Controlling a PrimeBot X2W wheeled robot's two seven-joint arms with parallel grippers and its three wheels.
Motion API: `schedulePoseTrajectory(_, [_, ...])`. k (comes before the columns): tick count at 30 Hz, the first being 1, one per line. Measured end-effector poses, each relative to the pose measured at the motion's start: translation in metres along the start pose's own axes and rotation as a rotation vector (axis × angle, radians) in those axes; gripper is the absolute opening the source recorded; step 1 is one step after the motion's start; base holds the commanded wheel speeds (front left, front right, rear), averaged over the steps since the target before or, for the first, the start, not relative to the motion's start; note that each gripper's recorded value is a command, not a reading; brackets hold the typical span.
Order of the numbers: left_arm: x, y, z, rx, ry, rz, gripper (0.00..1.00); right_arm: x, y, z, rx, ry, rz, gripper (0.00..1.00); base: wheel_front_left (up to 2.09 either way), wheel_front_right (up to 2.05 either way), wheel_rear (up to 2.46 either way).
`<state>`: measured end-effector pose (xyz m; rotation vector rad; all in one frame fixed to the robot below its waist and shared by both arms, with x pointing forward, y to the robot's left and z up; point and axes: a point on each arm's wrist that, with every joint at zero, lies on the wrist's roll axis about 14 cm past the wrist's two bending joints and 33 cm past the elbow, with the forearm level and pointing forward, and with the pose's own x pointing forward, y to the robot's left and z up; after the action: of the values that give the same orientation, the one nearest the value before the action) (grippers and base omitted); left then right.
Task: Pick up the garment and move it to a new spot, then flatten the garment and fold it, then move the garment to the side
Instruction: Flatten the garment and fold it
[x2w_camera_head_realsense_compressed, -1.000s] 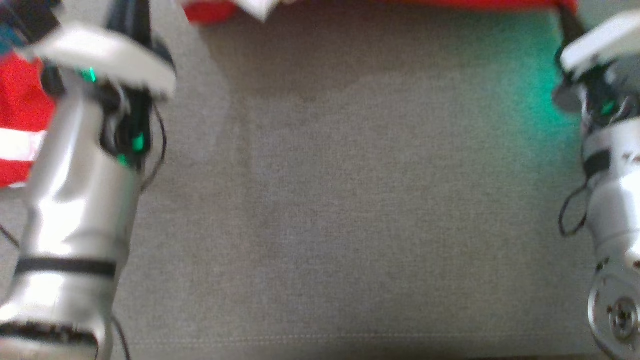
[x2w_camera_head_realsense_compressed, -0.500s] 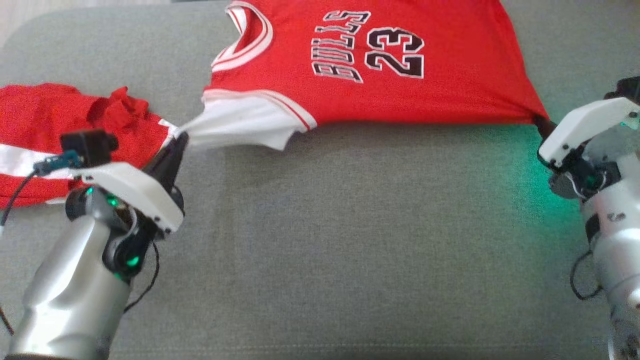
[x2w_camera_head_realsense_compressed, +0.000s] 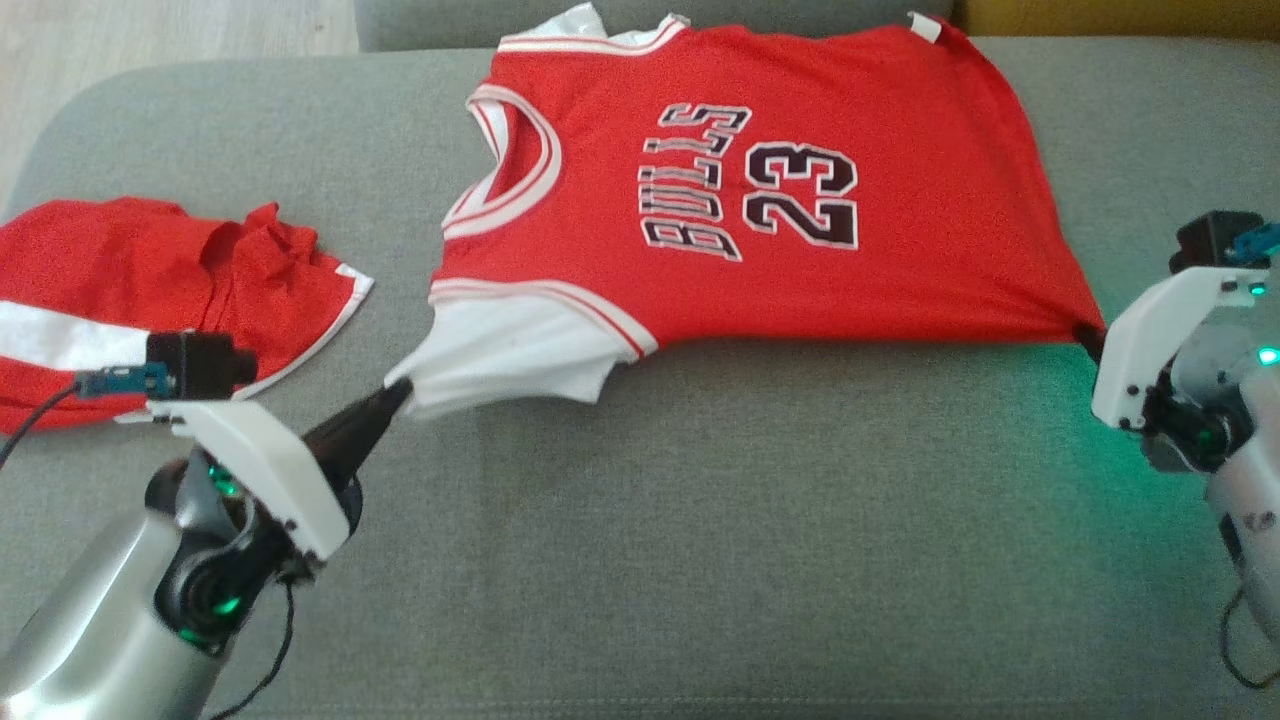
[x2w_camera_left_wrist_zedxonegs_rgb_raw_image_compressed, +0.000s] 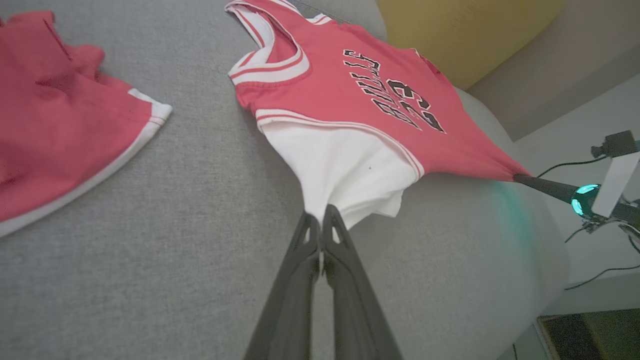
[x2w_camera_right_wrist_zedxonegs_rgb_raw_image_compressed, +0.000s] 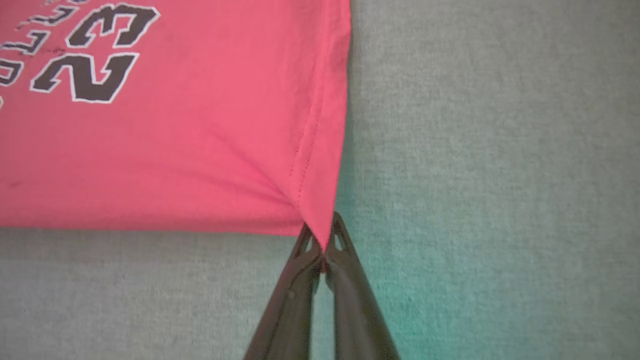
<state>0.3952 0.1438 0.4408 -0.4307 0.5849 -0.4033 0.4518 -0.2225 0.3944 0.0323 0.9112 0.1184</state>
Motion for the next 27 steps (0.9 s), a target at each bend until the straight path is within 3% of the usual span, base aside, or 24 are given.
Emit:
schedulePoseTrajectory(9, [-0.028,-0.016,-0.021,-0.042,0.11,-0.07,0.0,-0.022,-0.008,-0.028,-0.042,0.111,0.022,0.0,0.0,0.0,0.0])
schedulePoseTrajectory(20, [-0.07,-0.038,-0.053,-0.087,0.254,-0.156,0.0,-0.059,-0.016,-0.09,-0.026,0.338,0.061,0.0,0.0,0.0,0.0])
schedulePoseTrajectory(27, [-0.072,-0.046,-0.044,-0.082,0.23,-0.176,0.0,-0.065,-0.017,-0.092,-0.014,0.328,0.079,0.0,0.0,0.0,0.0])
